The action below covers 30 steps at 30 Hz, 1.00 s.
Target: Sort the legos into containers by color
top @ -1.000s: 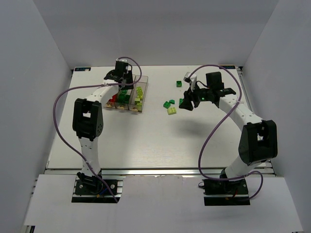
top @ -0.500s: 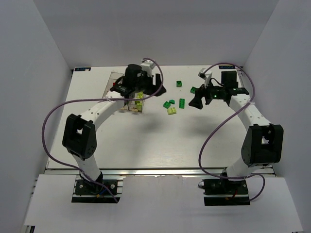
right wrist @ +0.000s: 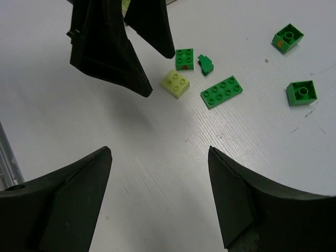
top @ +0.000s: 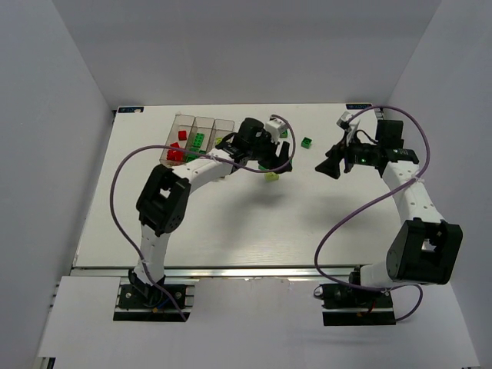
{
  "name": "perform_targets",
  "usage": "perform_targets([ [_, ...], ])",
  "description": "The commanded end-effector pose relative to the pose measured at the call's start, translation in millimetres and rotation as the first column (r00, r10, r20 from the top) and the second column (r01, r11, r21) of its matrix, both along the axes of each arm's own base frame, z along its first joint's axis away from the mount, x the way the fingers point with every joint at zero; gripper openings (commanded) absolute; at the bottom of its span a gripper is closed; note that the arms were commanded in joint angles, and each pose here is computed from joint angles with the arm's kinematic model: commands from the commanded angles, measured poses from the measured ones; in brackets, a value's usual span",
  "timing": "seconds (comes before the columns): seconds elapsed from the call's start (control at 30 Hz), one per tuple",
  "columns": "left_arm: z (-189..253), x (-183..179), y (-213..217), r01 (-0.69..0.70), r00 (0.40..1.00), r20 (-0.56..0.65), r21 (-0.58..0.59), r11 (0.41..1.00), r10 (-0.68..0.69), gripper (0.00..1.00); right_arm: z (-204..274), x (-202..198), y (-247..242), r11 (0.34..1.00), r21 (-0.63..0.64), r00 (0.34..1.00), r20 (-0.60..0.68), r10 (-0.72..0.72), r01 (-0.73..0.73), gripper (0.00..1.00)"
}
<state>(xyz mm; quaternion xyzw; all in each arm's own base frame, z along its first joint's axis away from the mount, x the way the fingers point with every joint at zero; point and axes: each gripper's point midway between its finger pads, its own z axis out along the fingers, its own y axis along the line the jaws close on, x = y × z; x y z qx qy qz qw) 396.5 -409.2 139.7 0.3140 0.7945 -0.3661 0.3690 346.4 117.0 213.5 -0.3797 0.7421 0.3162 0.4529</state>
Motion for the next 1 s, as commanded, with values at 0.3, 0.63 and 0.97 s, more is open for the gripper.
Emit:
perform_targets([
  [0.3,-31.0,25.7,-19.2,0.003,0.997,0.079,0.133,0.991,-0.014,0.78,-2.2,-2.0,-7.3,0.999,0.044,1.000,-0.026,0.002,-0.001,0.78],
  [0.63,-69.0,28.8,-8.9,0.008,0.997,0.078,0.267,0.964,-0.030,0.78,-4.9,1.6,-9.3,0.999,0.052,0.999,-0.041,0.002,0.000,0.78],
  [0.97,-93.9,31.4,5.0,-0.022,0.996,0.086,0.346,0.938,-0.009,0.78,-2.6,3.0,-9.2,0.998,0.058,0.999,-0.045,0.004,-0.001,0.78],
])
